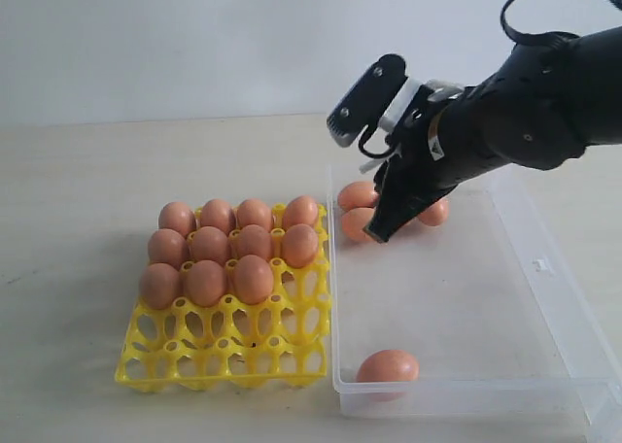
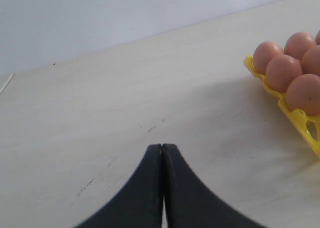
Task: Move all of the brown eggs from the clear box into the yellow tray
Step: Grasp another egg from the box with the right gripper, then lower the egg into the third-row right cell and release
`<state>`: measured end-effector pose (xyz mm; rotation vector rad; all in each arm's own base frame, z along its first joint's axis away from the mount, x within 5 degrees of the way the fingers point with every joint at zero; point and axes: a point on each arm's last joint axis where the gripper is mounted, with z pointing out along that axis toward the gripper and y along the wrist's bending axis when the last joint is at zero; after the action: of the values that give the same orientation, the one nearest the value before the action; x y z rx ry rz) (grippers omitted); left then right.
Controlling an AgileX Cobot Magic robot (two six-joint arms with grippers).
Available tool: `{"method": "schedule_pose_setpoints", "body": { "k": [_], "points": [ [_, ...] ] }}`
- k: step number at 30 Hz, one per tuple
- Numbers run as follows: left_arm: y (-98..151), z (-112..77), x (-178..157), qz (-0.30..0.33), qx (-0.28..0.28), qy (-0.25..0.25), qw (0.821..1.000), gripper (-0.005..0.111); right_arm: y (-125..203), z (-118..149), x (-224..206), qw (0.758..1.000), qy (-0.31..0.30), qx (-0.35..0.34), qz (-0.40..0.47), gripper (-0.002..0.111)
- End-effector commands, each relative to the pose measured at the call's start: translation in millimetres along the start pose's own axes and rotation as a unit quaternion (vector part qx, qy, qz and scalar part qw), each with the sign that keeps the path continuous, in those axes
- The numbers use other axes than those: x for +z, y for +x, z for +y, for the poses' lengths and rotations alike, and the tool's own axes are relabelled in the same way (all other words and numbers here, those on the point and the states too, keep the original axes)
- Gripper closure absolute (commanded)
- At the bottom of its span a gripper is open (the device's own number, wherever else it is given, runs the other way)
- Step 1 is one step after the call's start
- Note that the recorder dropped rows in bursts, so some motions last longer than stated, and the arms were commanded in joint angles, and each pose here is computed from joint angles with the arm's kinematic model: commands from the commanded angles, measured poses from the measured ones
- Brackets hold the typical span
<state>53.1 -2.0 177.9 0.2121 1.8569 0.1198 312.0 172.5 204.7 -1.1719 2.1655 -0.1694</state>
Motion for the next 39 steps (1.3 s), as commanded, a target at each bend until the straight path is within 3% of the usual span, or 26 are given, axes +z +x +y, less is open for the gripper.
{"method": "schedule_pose_setpoints", "body": {
  "k": [1,8,18,20,21,22,23,26,29,33,36,39],
  "points": [
    [-2,0.2,-1,-0.01,-0.007,-0.001,1.0,0.107,6,5,30,0.992,-0.024,-0.117,0.048,0.041],
    [-2,0.2,-1,-0.01,-0.007,-0.001,1.0,0.107,9,14,72,0.984,-0.041,-0.165,0.061,0.041],
    [-2,0.2,-1,-0.01,-0.007,-0.001,1.0,0.107,0,13,107,0.982,-0.047,-0.157,0.089,0.043],
    [-2,0.2,-1,-0.01,-0.007,-0.001,1.0,0.107,1,14,110,0.982,-0.05,-0.155,0.099,0.062],
    [-2,0.2,-1,-0.01,-0.007,-0.001,1.0,0.107,2,13,109,0.981,-0.051,-0.155,0.103,0.083],
    [-2,0.2,-1,-0.01,-0.007,-0.001,1.0,0.107,1,13,108,0.981,-0.05,-0.154,0.102,0.092],
    [-2,0.2,-1,-0.01,-0.007,-0.001,1.0,0.107,-2,10,103,0.983,-0.046,-0.144,0.1,0.108],
    [-2,0.2,-1,-0.01,-0.007,-0.001,1.0,0.107,-11,4,84,0.994,-0.028,-0.082,0.065,0.108],
    [-2,0.2,-1,-0.01,-0.007,-0.001,1.0,0.107,-19,9,44,0.996,-0.02,0.025,-0.078,0.108],
    [-2,0.2,-1,-0.01,-0.007,-0.001,1.0,0.107,-18,40,0,0.951,-0.081,0.158,-0.255,0.108],
    [-2,0.2,-1,-0.01,-0.007,-0.001,1.0,0.107,-8,66,-8,0.916,-0.167,0.201,-0.304,0.108],
    [-2,0.2,-1,-0.01,-0.007,-0.001,1.0,0.107,1,76,-3,0.907,-0.194,0.217,-0.303,0.108]
  ]
}}
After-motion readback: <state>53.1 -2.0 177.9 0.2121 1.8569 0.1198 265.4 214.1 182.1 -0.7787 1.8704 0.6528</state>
